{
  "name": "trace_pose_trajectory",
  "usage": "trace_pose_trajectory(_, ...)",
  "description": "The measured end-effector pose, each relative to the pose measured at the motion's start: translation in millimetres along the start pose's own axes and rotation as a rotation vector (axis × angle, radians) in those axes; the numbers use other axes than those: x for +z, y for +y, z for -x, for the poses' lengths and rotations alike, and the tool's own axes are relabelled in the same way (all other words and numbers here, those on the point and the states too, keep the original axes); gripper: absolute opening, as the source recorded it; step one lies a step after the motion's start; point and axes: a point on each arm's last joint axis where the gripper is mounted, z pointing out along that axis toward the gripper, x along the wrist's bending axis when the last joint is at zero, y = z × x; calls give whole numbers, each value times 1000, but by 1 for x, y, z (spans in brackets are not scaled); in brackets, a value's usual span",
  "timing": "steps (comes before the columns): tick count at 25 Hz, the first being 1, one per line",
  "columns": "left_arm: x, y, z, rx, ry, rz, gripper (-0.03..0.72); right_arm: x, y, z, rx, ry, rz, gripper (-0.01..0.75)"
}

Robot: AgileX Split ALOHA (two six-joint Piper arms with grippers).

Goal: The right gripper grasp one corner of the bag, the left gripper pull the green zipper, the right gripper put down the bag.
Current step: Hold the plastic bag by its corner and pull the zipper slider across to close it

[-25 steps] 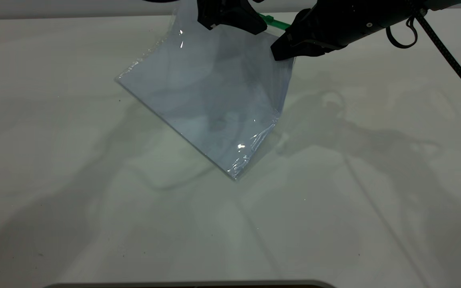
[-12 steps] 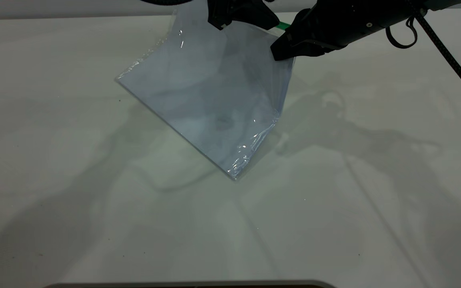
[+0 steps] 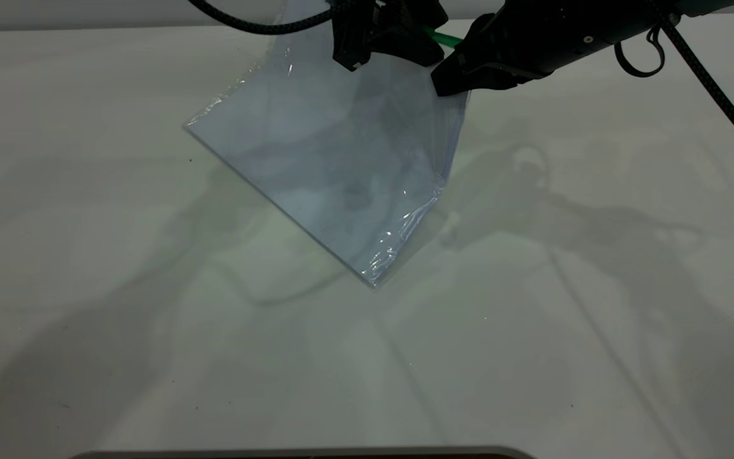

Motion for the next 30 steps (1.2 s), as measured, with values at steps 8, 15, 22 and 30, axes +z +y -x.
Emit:
trace_pose_trajectory(8,0,0,-1,9,10,-5,61,0,0,1,3,-8,-1,33)
trace_pose_trajectory(15,0,-2,-3,9,36,-20,56,0,1,2,25,-15,7,33)
trace_pose_trajectory(22,-8,-11,-8,-30,48,-9,55,-4,2,7,51,-3,30,33)
trace_pose_trajectory(30,-19,-26,-14,-67,73,-12,55,-10,4,15,80,17,58,33)
